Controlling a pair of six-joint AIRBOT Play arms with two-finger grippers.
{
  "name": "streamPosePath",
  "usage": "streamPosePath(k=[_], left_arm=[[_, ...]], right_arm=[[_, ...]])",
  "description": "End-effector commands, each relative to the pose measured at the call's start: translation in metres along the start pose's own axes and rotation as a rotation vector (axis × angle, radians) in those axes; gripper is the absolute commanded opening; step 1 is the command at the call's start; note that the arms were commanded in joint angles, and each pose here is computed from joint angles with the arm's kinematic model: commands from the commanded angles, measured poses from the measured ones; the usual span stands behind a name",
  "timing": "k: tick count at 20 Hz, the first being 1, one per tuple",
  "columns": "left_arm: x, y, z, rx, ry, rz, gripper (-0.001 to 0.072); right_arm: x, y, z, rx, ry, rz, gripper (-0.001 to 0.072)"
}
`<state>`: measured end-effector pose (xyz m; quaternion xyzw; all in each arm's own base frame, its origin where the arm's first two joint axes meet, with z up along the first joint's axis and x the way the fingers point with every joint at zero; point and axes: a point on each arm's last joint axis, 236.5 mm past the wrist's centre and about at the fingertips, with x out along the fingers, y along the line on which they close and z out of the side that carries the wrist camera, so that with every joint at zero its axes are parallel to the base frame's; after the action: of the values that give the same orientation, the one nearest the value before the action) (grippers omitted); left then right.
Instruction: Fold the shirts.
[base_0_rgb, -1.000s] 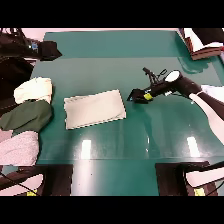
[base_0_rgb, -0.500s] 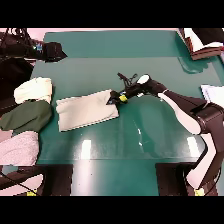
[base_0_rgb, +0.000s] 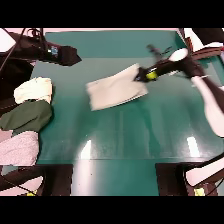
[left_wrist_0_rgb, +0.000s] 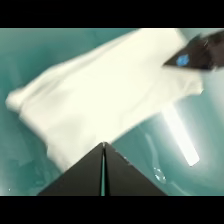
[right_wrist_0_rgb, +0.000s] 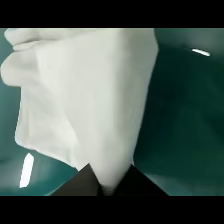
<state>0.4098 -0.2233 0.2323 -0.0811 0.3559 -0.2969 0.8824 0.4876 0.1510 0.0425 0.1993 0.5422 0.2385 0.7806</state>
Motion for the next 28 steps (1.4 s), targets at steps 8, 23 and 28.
streamPosePath(k=[8, 23, 28], left_arm=[[0.009, -0.039, -0.001, -0.002, -0.014, -0.066, 0.0024], [0.009, -0.039, -0.002, -0.029, -0.008, -0.066, 0.0025], [0.009, -0.039, -0.004, -0.009, -0.001, -0.065, 0.0025]], right_arm=[[-0.316, -0.283, -0.022, 0.583, -0.559, -0.385, 0.0021], [-0.424, -0.247, 0.026, 0.437, -0.827, -0.422, 0.0021], [-0.435, -0.235, 0.002, 0.453, -0.776, -0.425, 0.0021]])
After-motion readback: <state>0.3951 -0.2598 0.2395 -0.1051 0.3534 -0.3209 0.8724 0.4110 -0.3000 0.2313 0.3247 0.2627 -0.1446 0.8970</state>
